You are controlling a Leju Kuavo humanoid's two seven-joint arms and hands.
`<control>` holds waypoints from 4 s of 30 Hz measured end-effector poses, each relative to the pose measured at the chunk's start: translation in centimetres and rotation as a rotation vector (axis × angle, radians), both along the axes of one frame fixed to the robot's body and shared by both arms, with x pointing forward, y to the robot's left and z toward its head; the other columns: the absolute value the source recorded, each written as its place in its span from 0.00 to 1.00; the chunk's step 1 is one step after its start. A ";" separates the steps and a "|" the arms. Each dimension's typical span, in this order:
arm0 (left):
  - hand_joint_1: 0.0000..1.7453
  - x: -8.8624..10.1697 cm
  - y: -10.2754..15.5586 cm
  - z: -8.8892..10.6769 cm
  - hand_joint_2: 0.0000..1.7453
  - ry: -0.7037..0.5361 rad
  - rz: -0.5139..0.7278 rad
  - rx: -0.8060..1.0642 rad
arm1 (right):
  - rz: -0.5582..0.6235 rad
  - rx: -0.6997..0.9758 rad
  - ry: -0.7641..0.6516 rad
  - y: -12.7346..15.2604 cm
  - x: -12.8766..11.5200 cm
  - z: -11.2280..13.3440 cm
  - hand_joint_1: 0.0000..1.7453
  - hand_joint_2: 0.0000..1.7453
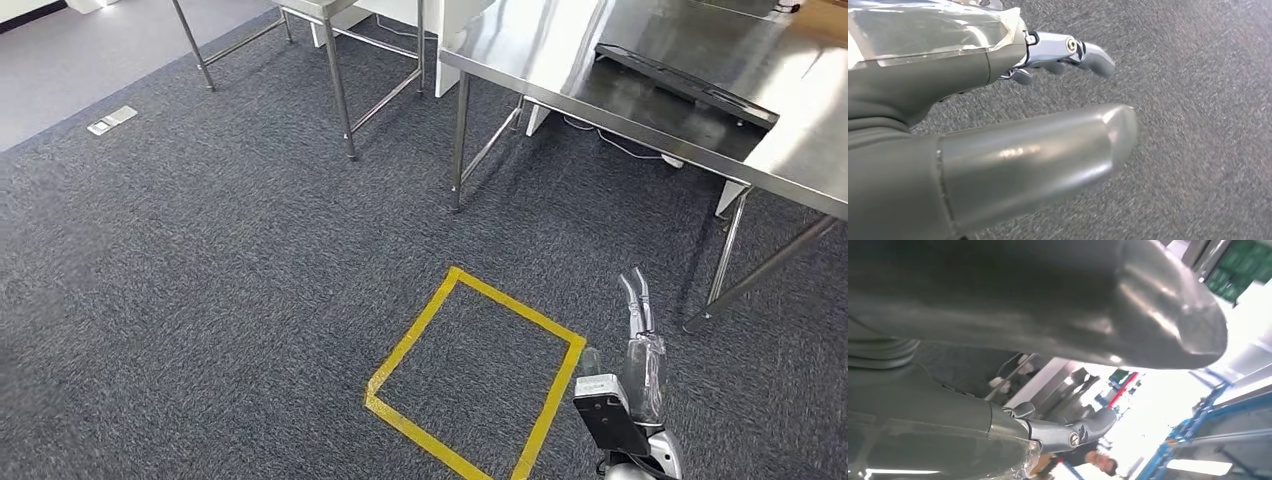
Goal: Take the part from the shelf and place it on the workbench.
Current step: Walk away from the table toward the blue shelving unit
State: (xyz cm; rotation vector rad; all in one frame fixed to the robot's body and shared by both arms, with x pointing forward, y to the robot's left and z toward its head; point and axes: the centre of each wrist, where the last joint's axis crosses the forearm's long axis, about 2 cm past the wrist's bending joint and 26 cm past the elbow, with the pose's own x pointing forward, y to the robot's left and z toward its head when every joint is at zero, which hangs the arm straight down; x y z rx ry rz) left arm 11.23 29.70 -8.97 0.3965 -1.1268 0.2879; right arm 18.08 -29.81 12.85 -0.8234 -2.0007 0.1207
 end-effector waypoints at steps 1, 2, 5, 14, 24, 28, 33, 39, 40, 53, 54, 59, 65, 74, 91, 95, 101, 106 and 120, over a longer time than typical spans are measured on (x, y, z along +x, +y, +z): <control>0.00 0.0 0.0 0.0 0.00 0.000 0.000 0.001 | 0.003 -0.001 -0.001 0.0 0.1 0.0 0.00 0.00; 0.00 -0.1 0.1 0.0 0.00 0.001 0.000 0.003 | 0.006 -0.002 -0.001 0.1 0.2 0.0 0.00 0.00; 0.00 -0.1 0.1 0.0 0.00 -0.001 0.000 0.004 | 0.011 -0.006 0.003 0.1 0.3 -0.1 0.00 0.00; 0.00 -0.2 -0.1 0.0 0.00 -0.003 0.003 -0.005 | 0.014 -0.023 0.038 -0.2 0.2 -0.6 0.00 0.00; 0.00 -0.3 0.4 0.0 0.00 -0.031 0.039 -0.042 | 0.036 -0.025 0.057 0.6 0.4 -1.1 0.00 0.00; 0.00 -0.8 0.5 0.0 0.00 -0.064 0.072 -0.108 | 0.044 0.002 0.022 1.0 1.0 -1.3 0.00 0.00; 0.00 -1.7 0.7 -0.1 0.00 -0.079 0.123 -0.131 | 0.064 0.016 -0.013 1.5 2.1 -1.3 0.00 0.00; 0.00 -2.3 1.0 -0.1 0.00 -0.082 0.162 -0.131 | 0.085 0.027 -0.012 1.6 3.2 -1.8 0.00 0.00; 0.00 -2.5 1.0 -0.1 0.00 -0.080 0.170 -0.133 | 0.089 0.032 -0.012 1.5 3.3 -1.9 0.00 0.00; 0.00 -3.8 1.3 -0.4 0.00 -0.062 0.225 -0.136 | 0.132 0.039 -0.024 2.2 5.1 -2.3 0.00 0.00; 0.00 -3.8 1.3 -0.4 0.00 -0.061 0.223 -0.137 | 0.129 0.041 -0.021 2.1 5.1 -2.4 0.00 0.00; 0.00 -3.6 1.2 -0.3 0.00 -0.064 0.212 -0.138 | 0.102 0.044 -0.002 1.9 4.1 -3.0 0.00 0.00; 0.00 -2.9 0.9 -0.2 0.00 -0.071 0.194 -0.137 | 0.086 0.041 -0.005 1.7 3.4 -2.8 0.00 0.00; 0.00 -2.4 0.8 -0.1 0.00 -0.079 0.187 -0.138 | 0.074 0.036 0.019 1.3 2.4 -3.2 0.00 0.00; 0.00 -1.3 0.7 0.1 0.00 -0.092 0.175 -0.136 | 0.072 0.023 0.010 1.6 2.5 -2.3 0.00 0.00; 0.00 -1.1 0.9 0.1 0.00 -0.095 0.174 -0.133 | 0.071 0.021 0.001 1.6 2.6 -2.1 0.00 0.00; 0.00 -0.8 1.1 0.2 0.00 -0.100 0.174 -0.130 | 0.063 0.021 0.007 1.4 2.4 -2.1 0.00 0.00; 0.00 -0.9 1.1 0.2 0.00 -0.099 0.175 -0.130 | 0.063 0.022 0.007 1.4 2.5 -2.1 0.00 0.00; 0.00 -1.0 1.3 0.1 0.00 -0.092 0.177 -0.123 | 0.060 0.028 0.006 1.5 2.5 -2.1 0.00 0.00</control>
